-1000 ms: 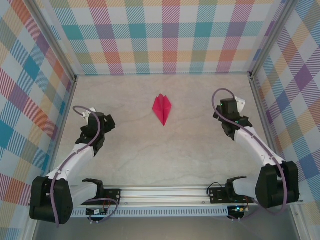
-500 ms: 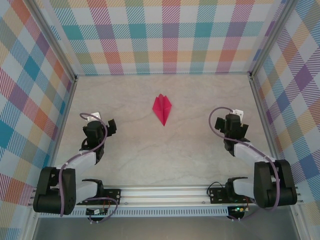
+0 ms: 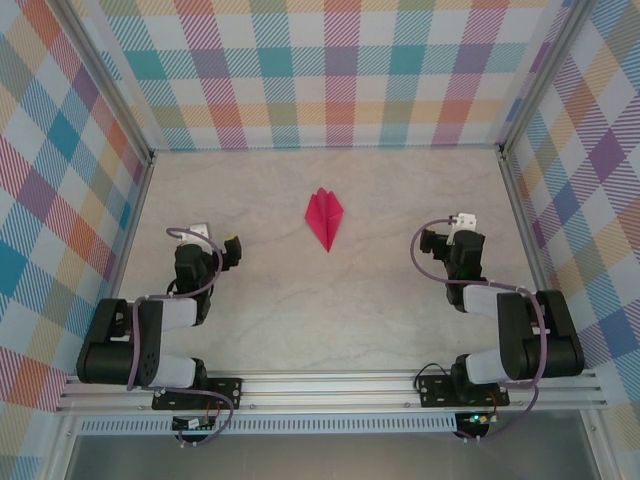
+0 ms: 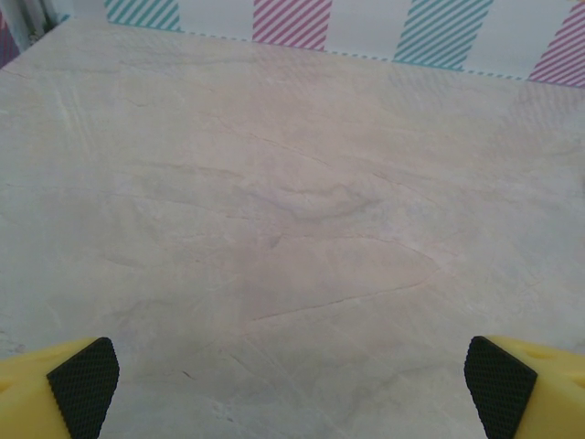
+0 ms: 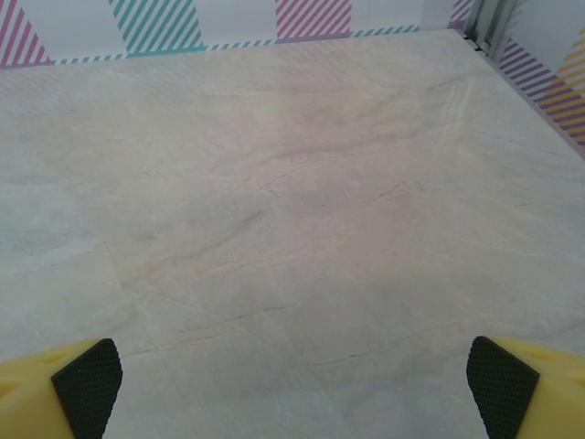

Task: Fold a paper plane with a square sheet of paper (pick it up from the middle)

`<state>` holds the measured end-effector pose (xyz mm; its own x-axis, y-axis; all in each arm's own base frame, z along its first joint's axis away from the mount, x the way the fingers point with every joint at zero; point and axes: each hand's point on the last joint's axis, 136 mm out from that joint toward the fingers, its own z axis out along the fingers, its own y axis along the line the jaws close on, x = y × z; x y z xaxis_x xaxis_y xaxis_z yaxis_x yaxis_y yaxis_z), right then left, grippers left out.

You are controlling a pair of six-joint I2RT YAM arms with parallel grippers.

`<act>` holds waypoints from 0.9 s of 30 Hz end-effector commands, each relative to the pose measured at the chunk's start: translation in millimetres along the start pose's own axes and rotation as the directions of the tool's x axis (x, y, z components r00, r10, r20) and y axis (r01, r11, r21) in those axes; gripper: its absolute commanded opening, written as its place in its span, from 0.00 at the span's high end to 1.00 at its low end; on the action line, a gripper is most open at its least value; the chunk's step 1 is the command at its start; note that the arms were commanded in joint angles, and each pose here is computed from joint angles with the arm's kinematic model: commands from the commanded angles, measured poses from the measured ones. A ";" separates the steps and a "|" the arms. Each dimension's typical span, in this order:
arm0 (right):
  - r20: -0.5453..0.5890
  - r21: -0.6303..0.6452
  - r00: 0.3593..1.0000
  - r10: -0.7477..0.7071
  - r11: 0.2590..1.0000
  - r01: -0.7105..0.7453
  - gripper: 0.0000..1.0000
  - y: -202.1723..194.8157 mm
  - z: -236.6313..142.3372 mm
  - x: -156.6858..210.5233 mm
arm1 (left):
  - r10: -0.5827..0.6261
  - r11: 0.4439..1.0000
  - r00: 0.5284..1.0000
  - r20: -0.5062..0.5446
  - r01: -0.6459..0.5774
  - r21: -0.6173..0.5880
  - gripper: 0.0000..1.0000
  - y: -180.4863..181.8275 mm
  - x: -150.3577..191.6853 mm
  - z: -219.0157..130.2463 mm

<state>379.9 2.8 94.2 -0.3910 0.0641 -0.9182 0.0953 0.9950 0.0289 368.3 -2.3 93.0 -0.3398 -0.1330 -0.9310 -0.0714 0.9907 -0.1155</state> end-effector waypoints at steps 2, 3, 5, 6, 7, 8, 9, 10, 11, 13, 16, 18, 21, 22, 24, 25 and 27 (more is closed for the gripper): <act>0.045 -0.068 0.999 -0.022 0.997 0.025 0.00 11.5 8.0 -11.4 | -0.003 1.000 0.999 0.044 0.002 0.021 0.00 -0.6 -9.9 10.0; 0.040 -0.076 0.999 -0.024 0.997 0.027 0.00 12.5 9.4 -9.9 | -0.002 1.000 0.999 0.039 0.001 0.024 0.00 -1.1 -9.0 11.9; 0.039 -0.081 0.999 -0.025 0.996 0.028 0.00 13.2 13.5 -5.2 | -0.005 1.000 1.000 0.026 0.005 0.013 0.00 0.9 -5.0 16.1; 0.039 -0.084 0.999 -0.022 0.996 0.025 0.00 13.0 13.8 -4.0 | -0.006 1.000 1.000 0.023 0.006 0.011 0.00 1.1 -3.2 18.1; 0.034 -0.086 0.999 -0.020 0.996 0.023 0.00 12.7 13.9 -3.4 | -0.009 1.000 1.000 0.017 0.009 0.007 0.00 2.0 -0.2 19.1; 0.040 -0.089 0.999 -0.021 0.996 0.025 0.00 13.2 13.7 -3.5 | -0.008 1.000 1.000 0.018 0.008 0.005 0.00 2.6 0.1 20.3; 0.037 -0.091 0.999 -0.021 0.996 0.024 0.00 13.4 13.7 -3.2 | -0.009 1.000 1.000 0.008 0.009 0.002 0.00 2.9 0.9 21.4; 0.039 -0.091 0.999 -0.021 0.996 0.024 0.00 13.5 13.9 -3.4 | -0.008 1.000 1.000 0.005 0.008 0.000 0.00 3.1 0.9 22.2; 0.035 -0.088 0.999 -0.020 0.996 0.023 0.00 12.3 14.3 -3.2 | -0.010 1.000 1.000 -0.001 0.010 -0.007 0.00 4.2 1.4 23.1; 0.032 -0.086 0.999 -0.012 0.996 0.014 0.00 11.1 14.8 -3.5 | -0.013 0.999 1.000 -0.023 0.013 -0.041 0.00 8.1 2.1 26.9; 0.030 -0.086 1.000 -0.009 0.996 0.012 0.00 10.4 15.0 -3.2 | 0.021 0.996 0.999 -0.031 -0.023 -0.087 0.00 6.6 1.1 29.0; 0.030 -0.087 0.999 -0.010 0.996 0.012 0.00 10.6 15.0 -3.1 | 0.032 0.995 0.999 -0.031 -0.035 -0.089 0.00 4.6 1.1 28.5; 0.031 -0.088 0.999 -0.010 0.996 0.012 0.00 10.7 14.9 -3.4 | 0.073 0.997 0.995 -0.071 -0.073 0.006 0.00 -12.0 4.6 33.5; 0.030 -0.087 1.000 -0.010 0.996 0.012 0.00 10.5 15.0 -3.0 | 0.078 0.997 0.994 -0.073 -0.077 0.023 0.00 -15.2 4.6 33.6; 0.030 -0.087 1.000 -0.009 0.996 0.011 0.00 10.5 15.0 -3.0 | 0.076 0.997 0.994 -0.073 -0.075 0.022 0.00 -14.4 4.4 33.8; 0.030 -0.087 1.000 -0.009 0.996 0.011 0.00 10.5 15.0 -3.0 | 0.077 0.997 0.994 -0.073 -0.076 0.023 0.00 -14.6 4.4 33.9; 0.030 -0.088 1.000 -0.009 0.996 0.012 0.00 10.6 15.0 -3.2 | 0.076 0.997 0.994 -0.074 -0.074 0.025 0.00 -15.1 4.2 34.1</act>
<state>386.6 10.4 77.1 -0.4111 0.0512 -0.9102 0.0259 0.9987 0.0445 395.5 -8.5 77.9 -0.4055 -0.0836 -0.9103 -0.0632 0.9960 -0.0633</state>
